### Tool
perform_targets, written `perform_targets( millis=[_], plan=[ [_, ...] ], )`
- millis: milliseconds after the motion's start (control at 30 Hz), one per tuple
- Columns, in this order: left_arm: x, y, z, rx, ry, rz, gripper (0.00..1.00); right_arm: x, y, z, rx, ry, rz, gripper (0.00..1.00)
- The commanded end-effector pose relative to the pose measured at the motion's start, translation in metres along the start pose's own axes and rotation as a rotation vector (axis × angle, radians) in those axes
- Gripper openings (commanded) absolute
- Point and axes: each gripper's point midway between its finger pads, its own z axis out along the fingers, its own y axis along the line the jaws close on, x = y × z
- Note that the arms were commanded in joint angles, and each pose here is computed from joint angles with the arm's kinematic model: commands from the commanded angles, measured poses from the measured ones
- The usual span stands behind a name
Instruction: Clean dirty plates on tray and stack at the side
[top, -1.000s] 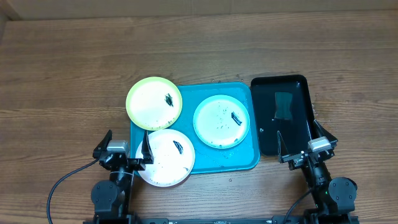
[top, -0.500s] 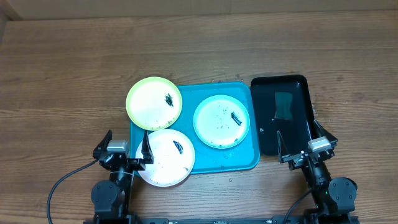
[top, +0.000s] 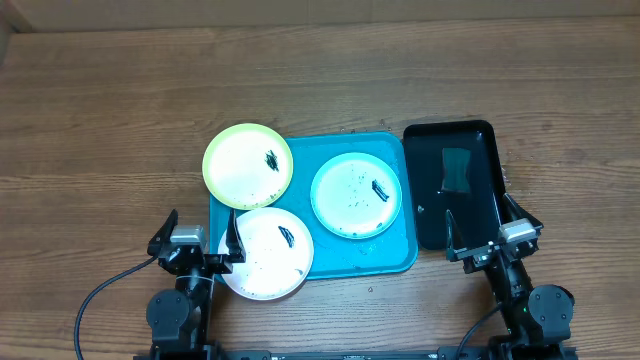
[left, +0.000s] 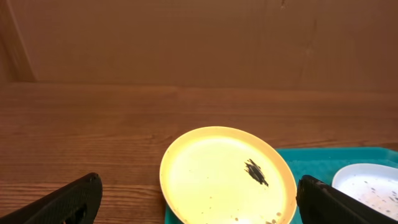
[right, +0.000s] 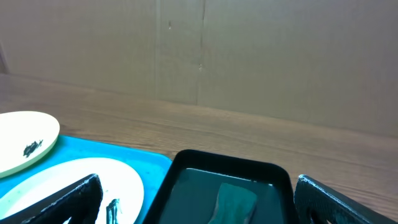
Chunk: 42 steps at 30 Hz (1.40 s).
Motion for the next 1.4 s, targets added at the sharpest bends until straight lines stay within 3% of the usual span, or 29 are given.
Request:
perform_targets(
  millis=[0,133,267,500,700,967,1133,1267,1300,1333,1367],
  plan=[
    [0.000,0.005,0.000,-0.027,-0.004,0.019,1.00,0.002,0.001,0.000,-0.003,-0.002,0.034,1.00],
    [-0.001,-0.001,-0.001,0.003,-0.003,0.011,1.00,-0.007,-0.006,0.000,0.034,-0.041,0.020,1.00],
    [-0.010,-0.008,-0.009,0.035,0.044,-0.168,1.00,-0.026,-0.001,-0.002,-0.004,-0.114,0.086,1.00],
    [-0.067,-0.023,-0.032,0.100,0.048,-0.246,1.00,-0.047,0.010,-0.010,-0.067,-0.074,0.201,1.00],
    [-0.107,-0.048,-0.032,0.211,0.245,-0.245,1.00,-0.093,0.008,-0.019,-0.065,-0.046,0.208,1.00],
    [-0.129,-0.082,-0.006,0.353,0.750,-0.314,1.00,-0.139,-0.003,0.010,-0.032,0.284,0.258,1.00],
    [-0.141,-0.095,0.028,0.411,0.894,-0.399,1.00,-0.142,-0.009,0.044,-0.017,0.645,0.326,1.00],
    [-0.127,-0.104,0.047,0.468,0.974,-0.459,1.00,-0.129,-0.012,0.066,-0.008,0.869,0.369,1.00],
    [-0.119,-0.106,0.050,0.471,1.008,-0.471,0.85,-0.122,-0.012,0.070,-0.005,0.923,0.378,1.00],
    [-0.110,-0.110,0.053,0.475,1.047,-0.480,0.59,-0.112,-0.012,0.075,-0.002,0.977,0.387,1.00],
    [-0.102,-0.113,0.054,0.478,1.080,-0.481,0.25,-0.102,-0.013,0.079,0.000,1.015,0.393,1.00]
  ],
)
